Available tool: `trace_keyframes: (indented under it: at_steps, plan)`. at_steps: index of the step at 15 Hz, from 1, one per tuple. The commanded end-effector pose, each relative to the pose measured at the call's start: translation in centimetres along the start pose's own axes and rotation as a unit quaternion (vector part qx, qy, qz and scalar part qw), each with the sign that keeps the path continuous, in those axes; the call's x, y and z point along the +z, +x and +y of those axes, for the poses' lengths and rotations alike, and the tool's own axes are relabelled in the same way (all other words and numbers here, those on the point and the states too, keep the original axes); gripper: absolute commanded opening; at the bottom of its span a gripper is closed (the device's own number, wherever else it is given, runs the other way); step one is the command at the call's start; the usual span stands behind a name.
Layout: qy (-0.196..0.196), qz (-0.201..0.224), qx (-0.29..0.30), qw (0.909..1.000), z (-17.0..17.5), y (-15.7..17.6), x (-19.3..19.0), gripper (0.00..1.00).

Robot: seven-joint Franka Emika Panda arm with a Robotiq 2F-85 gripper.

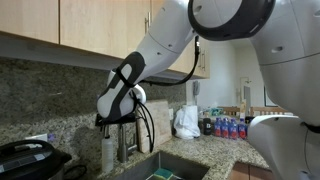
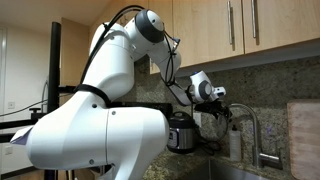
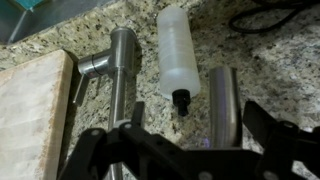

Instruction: Turn the tap nozzle to the right

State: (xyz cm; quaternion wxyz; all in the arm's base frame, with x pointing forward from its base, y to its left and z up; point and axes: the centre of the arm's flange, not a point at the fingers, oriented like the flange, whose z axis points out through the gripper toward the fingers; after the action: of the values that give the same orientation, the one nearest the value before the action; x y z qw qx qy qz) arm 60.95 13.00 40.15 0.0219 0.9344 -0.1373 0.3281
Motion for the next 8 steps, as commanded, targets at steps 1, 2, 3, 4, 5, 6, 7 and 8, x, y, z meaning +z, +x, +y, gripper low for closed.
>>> trace_keyframes:
  at_steps: [1,2,3,4,5,6,7,8]
  plan:
    - [-0.013,0.046,-0.002,0.9988,-0.9,0.0,0.9,1.0]
    - [-0.013,0.047,-0.003,0.9988,-1.0,-0.1,1.1,1.0]
    - [-0.013,0.045,-0.004,0.9989,-1.2,-0.2,1.4,1.0]
    - [-0.017,0.043,-0.006,0.9989,-1.2,-0.4,1.8,1.0]
    - [-0.02,0.042,-0.006,0.9989,-1.1,-0.5,2.0,1.0]
    - [-0.024,0.044,-0.001,0.9988,-0.9,-0.6,2.0,1.0]
    - [-0.028,0.046,0.005,0.9986,-0.6,-0.6,2.0,1.0]
    - [-0.031,0.048,0.013,0.9983,-0.3,-0.5,2.0,1.0]
